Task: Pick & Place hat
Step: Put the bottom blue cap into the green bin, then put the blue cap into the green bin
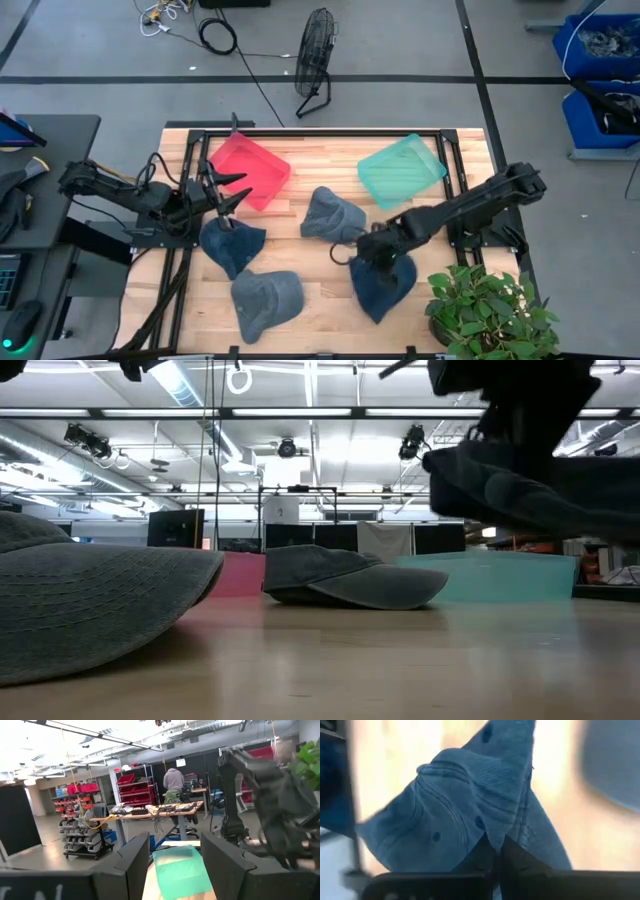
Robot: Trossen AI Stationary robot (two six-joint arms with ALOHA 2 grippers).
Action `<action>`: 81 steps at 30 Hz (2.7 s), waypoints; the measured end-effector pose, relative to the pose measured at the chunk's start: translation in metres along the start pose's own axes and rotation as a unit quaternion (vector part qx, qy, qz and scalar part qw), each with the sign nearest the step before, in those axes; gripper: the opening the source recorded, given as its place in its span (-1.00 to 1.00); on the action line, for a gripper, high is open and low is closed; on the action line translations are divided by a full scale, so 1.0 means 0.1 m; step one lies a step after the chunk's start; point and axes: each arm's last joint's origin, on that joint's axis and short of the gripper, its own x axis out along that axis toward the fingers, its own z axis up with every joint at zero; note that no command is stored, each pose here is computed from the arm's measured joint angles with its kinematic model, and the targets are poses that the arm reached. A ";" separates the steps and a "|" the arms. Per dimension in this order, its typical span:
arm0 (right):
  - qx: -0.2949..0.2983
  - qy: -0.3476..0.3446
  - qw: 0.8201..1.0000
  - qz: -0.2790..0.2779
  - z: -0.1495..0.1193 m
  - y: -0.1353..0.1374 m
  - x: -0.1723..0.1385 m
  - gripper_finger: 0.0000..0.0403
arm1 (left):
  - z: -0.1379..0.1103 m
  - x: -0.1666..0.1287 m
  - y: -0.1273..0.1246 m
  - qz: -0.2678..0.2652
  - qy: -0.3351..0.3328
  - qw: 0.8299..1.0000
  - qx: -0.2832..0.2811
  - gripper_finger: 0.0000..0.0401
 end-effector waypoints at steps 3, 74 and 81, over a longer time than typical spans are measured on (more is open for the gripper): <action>0.009 0.050 0.994 -0.100 -0.02 -0.12 -0.35 -0.95 | 0.00 0.00 0.00 0.000 0.000 1.000 0.025 -0.10; -0.061 0.158 0.949 -0.266 -0.38 -2.23 -0.29 -0.44 | -0.07 0.00 -0.02 -0.011 0.030 0.998 0.051 -0.10; -0.059 0.196 0.944 -0.261 -0.31 -1.92 -0.38 -0.45 | -0.07 0.00 -0.02 -0.011 0.030 0.998 0.051 -0.10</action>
